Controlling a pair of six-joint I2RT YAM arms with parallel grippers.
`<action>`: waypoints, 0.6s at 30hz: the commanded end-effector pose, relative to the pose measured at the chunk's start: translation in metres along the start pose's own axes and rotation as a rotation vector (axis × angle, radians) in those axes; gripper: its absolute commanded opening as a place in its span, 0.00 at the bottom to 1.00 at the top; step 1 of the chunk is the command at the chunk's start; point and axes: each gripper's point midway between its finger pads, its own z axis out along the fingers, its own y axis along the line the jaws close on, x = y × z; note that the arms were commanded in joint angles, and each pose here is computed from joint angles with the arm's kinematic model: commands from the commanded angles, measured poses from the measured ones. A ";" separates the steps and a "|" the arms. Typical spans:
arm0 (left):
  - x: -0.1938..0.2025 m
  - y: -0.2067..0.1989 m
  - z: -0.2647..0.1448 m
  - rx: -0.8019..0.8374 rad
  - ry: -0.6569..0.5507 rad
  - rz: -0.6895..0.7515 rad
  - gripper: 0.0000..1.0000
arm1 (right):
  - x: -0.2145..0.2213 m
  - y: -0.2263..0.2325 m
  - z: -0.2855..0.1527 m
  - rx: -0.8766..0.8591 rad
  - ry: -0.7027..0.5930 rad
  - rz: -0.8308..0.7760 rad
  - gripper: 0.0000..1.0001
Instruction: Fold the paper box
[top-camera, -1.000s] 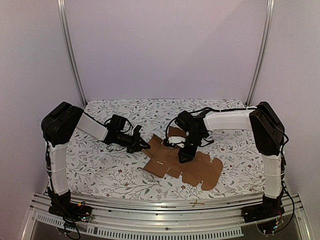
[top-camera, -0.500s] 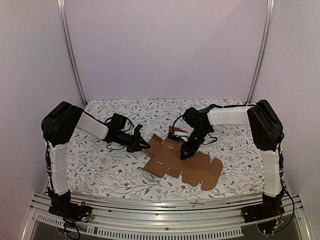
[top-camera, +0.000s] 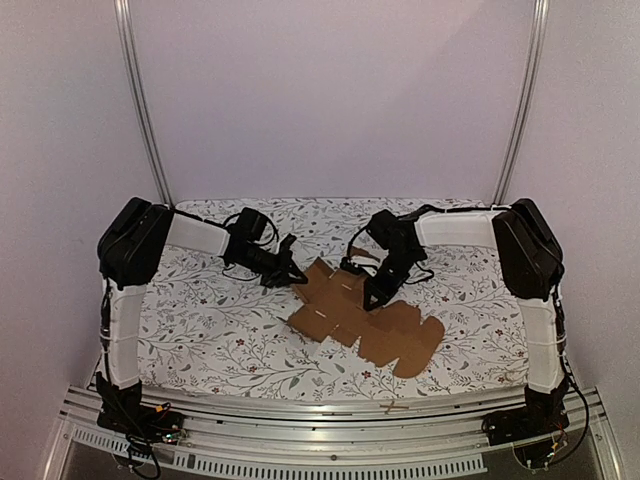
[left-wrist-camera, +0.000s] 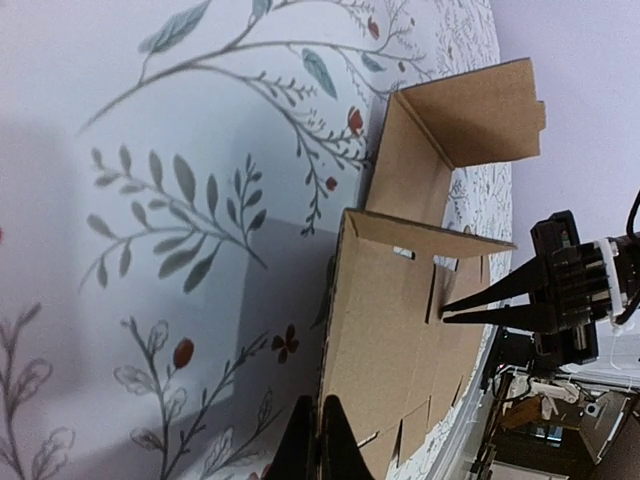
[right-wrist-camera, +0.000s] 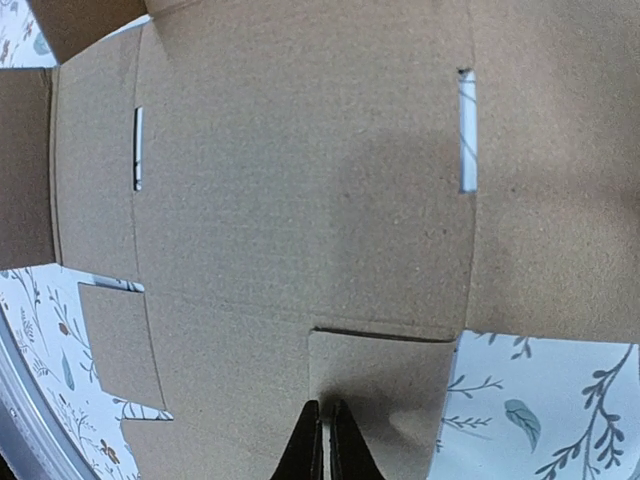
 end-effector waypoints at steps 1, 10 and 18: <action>-0.039 0.025 0.003 -0.118 -0.018 0.032 0.00 | 0.053 -0.031 0.028 0.107 0.221 0.092 0.03; -0.107 0.016 0.006 -0.201 -0.073 0.113 0.05 | 0.053 -0.028 0.020 0.086 0.211 0.196 0.00; -0.113 -0.099 -0.076 -0.333 -0.299 0.397 0.46 | 0.044 -0.017 0.010 0.010 0.128 0.440 0.00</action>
